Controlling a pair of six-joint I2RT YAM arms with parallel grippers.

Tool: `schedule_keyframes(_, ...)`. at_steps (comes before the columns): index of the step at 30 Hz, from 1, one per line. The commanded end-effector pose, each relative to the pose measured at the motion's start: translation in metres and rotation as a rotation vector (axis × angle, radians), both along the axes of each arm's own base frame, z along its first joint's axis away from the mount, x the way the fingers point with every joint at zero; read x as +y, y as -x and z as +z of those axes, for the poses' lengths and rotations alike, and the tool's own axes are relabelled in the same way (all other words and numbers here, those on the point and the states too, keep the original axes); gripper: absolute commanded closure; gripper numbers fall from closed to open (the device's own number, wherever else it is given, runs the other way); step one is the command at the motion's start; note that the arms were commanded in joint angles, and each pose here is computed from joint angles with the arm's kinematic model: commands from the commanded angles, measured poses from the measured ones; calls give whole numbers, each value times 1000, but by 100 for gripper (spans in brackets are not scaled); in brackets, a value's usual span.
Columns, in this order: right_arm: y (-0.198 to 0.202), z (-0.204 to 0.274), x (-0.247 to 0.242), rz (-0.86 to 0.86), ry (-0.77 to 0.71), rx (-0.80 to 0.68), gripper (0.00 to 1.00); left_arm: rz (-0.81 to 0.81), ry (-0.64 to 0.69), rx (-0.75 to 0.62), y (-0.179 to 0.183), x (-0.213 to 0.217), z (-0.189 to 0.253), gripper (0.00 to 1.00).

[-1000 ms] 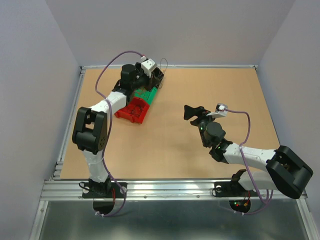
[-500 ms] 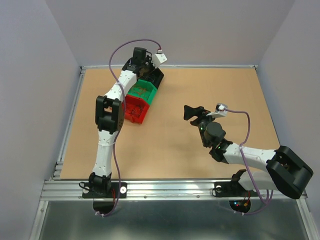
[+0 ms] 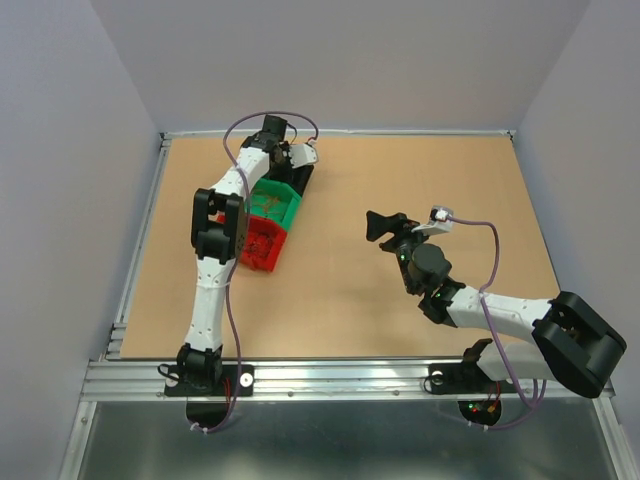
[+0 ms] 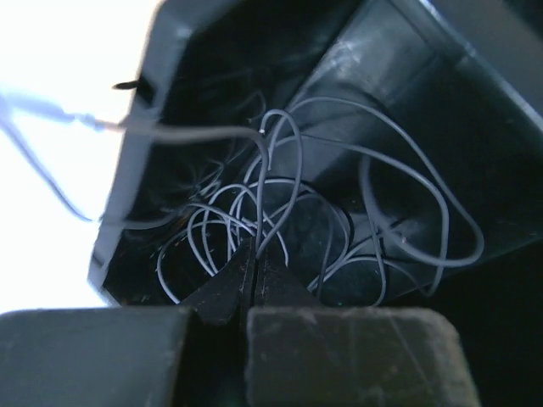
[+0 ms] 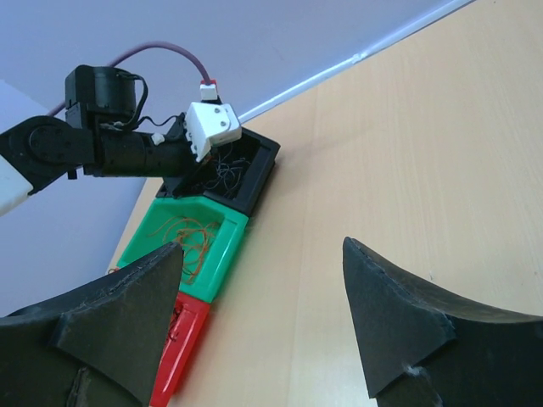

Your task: Untangle the cables

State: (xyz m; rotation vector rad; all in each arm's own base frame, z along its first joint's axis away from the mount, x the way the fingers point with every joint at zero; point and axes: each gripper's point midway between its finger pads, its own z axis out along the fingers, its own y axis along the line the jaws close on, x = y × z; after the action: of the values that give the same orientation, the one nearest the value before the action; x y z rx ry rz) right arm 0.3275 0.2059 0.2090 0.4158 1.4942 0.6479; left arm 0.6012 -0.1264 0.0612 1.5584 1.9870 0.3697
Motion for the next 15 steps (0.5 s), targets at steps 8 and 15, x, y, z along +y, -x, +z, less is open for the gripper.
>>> schedule_keyframes(8,3,8,1,13,-19,-33,20,-86,78,82,59,-19,52,100)
schedule_keyframes(15,4,10,2,16,-22,-37,20,-77,103,-26,64,-14,105,100)
